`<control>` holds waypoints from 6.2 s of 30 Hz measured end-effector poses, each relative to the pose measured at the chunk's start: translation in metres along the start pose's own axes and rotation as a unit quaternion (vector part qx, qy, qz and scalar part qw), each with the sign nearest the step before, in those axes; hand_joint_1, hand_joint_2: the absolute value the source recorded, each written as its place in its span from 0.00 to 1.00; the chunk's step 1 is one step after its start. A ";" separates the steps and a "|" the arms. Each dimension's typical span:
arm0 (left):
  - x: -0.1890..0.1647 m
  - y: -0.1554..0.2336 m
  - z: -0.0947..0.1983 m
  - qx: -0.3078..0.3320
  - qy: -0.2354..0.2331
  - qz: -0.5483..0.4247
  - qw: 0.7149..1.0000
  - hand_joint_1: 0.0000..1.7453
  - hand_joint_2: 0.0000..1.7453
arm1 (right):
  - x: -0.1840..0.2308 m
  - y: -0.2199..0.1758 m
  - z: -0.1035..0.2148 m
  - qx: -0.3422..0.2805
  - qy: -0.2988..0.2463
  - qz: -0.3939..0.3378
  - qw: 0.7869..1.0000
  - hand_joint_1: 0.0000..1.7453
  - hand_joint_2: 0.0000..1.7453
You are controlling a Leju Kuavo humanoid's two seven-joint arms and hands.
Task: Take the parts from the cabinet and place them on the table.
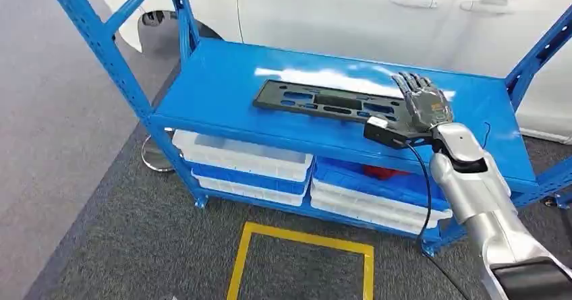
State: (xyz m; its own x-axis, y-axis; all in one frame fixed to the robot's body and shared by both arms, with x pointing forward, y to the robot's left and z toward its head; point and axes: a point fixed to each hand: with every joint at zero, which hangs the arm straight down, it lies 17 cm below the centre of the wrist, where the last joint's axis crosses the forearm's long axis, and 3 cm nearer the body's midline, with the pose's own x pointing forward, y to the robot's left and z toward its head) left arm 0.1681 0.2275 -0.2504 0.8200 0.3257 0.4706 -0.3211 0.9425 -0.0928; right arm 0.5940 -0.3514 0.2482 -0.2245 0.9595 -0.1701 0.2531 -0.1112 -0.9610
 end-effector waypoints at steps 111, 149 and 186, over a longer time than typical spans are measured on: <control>0.004 -0.002 -0.001 0.005 -0.001 -0.001 1.000 0.00 0.00 | 0.063 0.037 -0.002 0.028 -0.049 -0.020 0.998 0.00 0.00; -0.002 0.008 0.000 0.024 -0.003 0.004 1.000 0.00 0.00 | 0.026 0.086 0.011 0.072 0.022 -0.032 0.997 0.00 0.00; 0.001 0.006 -0.001 0.019 -0.006 0.000 1.000 0.00 0.00 | -0.018 0.120 0.078 0.087 0.082 -0.015 0.993 0.00 0.00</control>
State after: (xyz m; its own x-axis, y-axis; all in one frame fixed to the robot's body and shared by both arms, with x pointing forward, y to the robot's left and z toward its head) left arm 0.1674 0.2336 -0.2509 0.8141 0.3243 0.4817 -0.3389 0.9389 -0.0594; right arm 0.5545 -0.4024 0.1190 -0.0691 0.9908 -0.1166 0.0783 -0.1112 -0.9907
